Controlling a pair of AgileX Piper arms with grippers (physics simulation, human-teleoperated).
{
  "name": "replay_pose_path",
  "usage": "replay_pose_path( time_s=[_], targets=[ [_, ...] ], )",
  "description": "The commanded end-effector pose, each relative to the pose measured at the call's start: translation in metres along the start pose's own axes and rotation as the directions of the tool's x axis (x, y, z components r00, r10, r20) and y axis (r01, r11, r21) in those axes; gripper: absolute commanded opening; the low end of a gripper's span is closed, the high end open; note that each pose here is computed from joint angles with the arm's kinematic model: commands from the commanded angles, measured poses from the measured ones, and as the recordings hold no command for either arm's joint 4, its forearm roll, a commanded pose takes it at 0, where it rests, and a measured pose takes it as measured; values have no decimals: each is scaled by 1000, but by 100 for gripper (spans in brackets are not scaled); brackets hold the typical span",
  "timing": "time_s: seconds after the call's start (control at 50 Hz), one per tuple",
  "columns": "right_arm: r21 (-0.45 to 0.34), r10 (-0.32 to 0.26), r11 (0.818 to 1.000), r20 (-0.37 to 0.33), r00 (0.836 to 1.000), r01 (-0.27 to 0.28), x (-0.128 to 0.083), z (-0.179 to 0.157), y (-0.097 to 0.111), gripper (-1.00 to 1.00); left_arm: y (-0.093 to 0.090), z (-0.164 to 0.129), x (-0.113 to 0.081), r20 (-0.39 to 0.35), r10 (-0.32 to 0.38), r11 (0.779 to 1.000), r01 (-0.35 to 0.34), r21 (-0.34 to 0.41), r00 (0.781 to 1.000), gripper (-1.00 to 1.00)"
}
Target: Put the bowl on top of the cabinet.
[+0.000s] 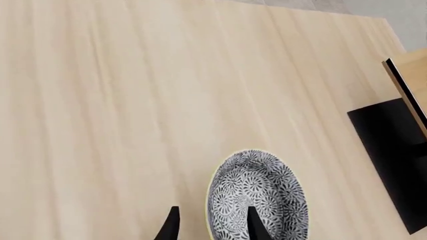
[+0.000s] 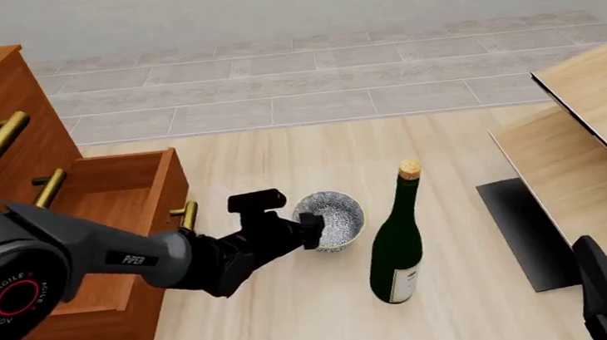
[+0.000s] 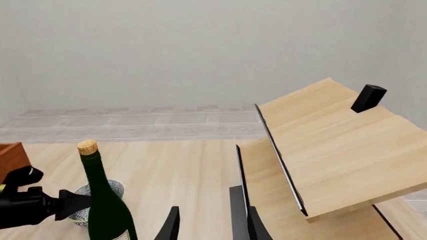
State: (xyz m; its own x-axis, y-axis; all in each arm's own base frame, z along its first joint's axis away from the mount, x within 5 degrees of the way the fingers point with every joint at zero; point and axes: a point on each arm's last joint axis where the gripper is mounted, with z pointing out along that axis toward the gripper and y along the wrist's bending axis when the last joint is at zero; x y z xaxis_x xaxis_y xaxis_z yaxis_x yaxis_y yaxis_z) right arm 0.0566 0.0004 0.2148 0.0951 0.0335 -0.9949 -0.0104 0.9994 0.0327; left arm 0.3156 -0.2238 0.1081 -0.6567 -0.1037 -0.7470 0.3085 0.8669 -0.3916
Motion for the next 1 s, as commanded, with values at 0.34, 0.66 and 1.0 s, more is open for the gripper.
replay_pose_path(
  time_s=[0.34,0.66,1.0],
  targets=[
    [0,3,1000,1,1000,-3,0,0,0,100,10,-13,-16,48,-5,1000,5,-15,999,-100],
    [-3,2,1000,-3,1000,-2,0,0,0,100,-18,-67,-33,115,-42,997,34,69,992,-100],
    [-2,8,1000,-2,1000,-8,0,0,0,100,-28,-152,-55,219,-93,988,64,137,971,-100]
  ],
)
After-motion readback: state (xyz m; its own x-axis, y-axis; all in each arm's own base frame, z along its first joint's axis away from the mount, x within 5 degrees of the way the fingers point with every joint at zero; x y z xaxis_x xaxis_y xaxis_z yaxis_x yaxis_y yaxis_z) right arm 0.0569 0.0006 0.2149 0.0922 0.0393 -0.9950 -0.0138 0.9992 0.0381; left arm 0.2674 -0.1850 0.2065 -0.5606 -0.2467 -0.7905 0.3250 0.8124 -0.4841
